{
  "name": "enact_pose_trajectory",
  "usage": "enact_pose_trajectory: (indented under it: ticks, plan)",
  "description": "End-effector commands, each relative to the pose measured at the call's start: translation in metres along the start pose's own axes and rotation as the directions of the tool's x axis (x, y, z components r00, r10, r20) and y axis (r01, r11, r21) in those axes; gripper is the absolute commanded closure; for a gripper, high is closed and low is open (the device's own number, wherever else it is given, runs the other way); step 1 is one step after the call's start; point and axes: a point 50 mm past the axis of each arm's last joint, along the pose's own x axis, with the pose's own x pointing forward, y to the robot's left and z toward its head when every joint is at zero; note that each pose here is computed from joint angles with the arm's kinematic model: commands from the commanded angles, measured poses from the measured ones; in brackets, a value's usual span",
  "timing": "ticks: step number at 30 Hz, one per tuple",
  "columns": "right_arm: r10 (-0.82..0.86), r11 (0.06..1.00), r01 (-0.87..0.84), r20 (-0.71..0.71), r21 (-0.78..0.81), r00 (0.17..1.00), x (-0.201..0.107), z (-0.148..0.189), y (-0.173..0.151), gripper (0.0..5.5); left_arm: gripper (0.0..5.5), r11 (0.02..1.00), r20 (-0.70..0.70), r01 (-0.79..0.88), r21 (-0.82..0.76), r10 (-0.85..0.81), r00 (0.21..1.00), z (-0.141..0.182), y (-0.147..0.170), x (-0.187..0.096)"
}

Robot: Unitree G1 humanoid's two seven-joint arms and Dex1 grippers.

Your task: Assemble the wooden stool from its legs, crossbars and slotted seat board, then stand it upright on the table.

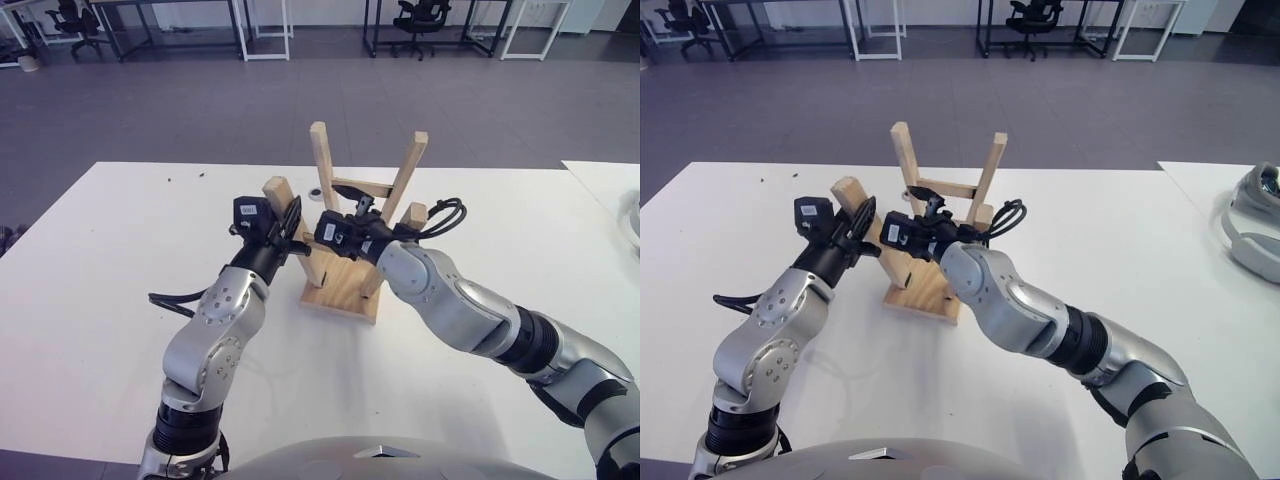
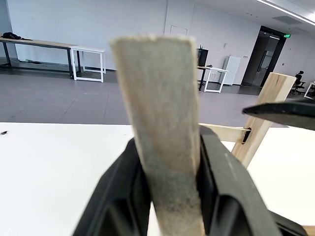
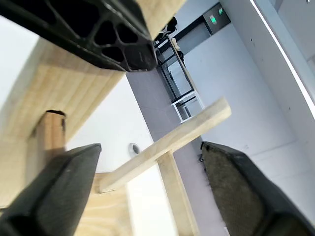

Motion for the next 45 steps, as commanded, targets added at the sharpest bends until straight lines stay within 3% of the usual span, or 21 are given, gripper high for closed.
enact_pose_trajectory:
  ticks: [1, 4, 6, 10, 14, 18, 20, 22, 23, 27, 28, 30, 32, 34, 39, 43, 45]
  plan:
    - [0.303, 0.953, -0.301, -0.215, 0.044, 0.928, -0.007, -0.047, 0.061, 1.72, 4.47, 0.998, -0.233, 0.031, 0.050, -0.019, 0.972, -0.030, -0.001, -0.010]
    - [0.345, 0.939, -0.339, -0.180, 0.061, 0.921, -0.007, -0.043, 0.072, 1.72, 4.47, 0.998, -0.206, 0.062, -0.001, -0.061, 0.977, -0.025, -0.012, -0.006]
    - [0.316, 0.948, -0.306, -0.166, 0.085, 0.934, -0.006, -0.043, 0.069, 1.72, 3.93, 0.987, -0.101, 0.103, -0.126, -0.116, 0.988, -0.006, -0.020, -0.006]
    - [0.074, 0.997, -0.075, -0.081, -0.005, 0.994, -0.005, -0.039, 0.016, 1.72, 3.20, 0.931, 0.163, 0.274, -0.240, -0.240, 0.957, 0.047, -0.018, -0.014]
    - [-0.140, 0.986, 0.152, 0.156, -0.067, 0.978, -0.019, -0.015, -0.043, 1.72, 2.51, 0.888, 0.214, 0.425, -0.173, -0.387, 0.897, 0.067, -0.020, -0.028]
    - [-0.348, 0.937, 0.303, 0.371, 0.175, 0.861, -0.047, 0.009, -0.106, 1.72, 1.75, 0.848, 0.343, 0.526, -0.062, -0.476, 0.809, 0.113, -0.018, -0.023]
    - [-0.463, 0.875, 0.341, 0.392, 0.343, 0.795, -0.064, 0.007, -0.144, 1.72, 1.54, 0.858, 0.370, 0.514, -0.008, -0.476, 0.798, 0.134, -0.008, -0.011]
    - [-0.529, 0.803, 0.307, 0.373, 0.510, 0.762, -0.079, -0.004, -0.171, 1.72, 1.54, 0.885, 0.370, 0.464, 0.025, -0.439, 0.819, 0.148, 0.007, 0.003]
    - [-0.513, 0.764, 0.211, 0.376, 0.610, 0.772, -0.086, -0.014, -0.173, 1.72, 1.54, 0.893, 0.343, 0.448, 0.045, -0.435, 0.832, 0.148, 0.013, 0.009]
    - [-0.350, 0.540, -0.132, 0.365, 0.831, 0.863, -0.093, -0.053, -0.115, 1.72, 1.54, 0.883, 0.091, 0.463, 0.078, -0.469, 0.878, 0.096, 0.025, 0.027]
    - [-0.306, 0.489, -0.160, 0.341, 0.858, 0.889, -0.092, -0.059, -0.098, 1.72, 1.54, 0.891, 0.034, 0.451, 0.058, -0.453, 0.891, 0.079, 0.027, 0.031]
    - [-0.160, 0.357, -0.042, 0.105, 0.933, 0.982, -0.078, -0.095, -0.049, 1.72, 1.54, 0.917, -0.142, 0.397, -0.023, -0.396, 0.907, 0.022, 0.024, 0.037]
    - [-0.067, 0.362, 0.038, -0.014, 0.932, 0.998, -0.073, -0.109, -0.021, 1.72, 1.54, 0.926, -0.311, 0.376, 0.030, -0.349, 0.884, -0.028, 0.019, 0.032]
    - [-0.126, 0.378, 0.023, 0.026, 0.926, 0.992, -0.070, -0.102, -0.034, 1.72, 1.54, 0.925, -0.306, 0.376, 0.054, -0.344, 0.888, -0.030, 0.019, 0.028]
    - [-0.296, 0.402, -0.052, 0.183, 0.914, 0.938, -0.072, -0.079, -0.085, 1.72, 1.54, 0.887, 0.017, 0.456, 0.066, -0.458, 0.889, 0.048, 0.013, 0.030]
    - [-0.481, 0.423, -0.173, 0.382, 0.889, 0.789, -0.092, -0.050, -0.153, 1.72, 1.54, 0.812, 0.326, 0.563, 0.156, -0.580, 0.746, 0.147, 0.011, 0.027]
    - [-0.508, 0.437, -0.249, 0.465, 0.864, 0.725, -0.106, -0.036, -0.168, 1.72, 1.54, 0.776, 0.382, 0.600, 0.196, -0.624, 0.682, 0.177, 0.012, 0.023]
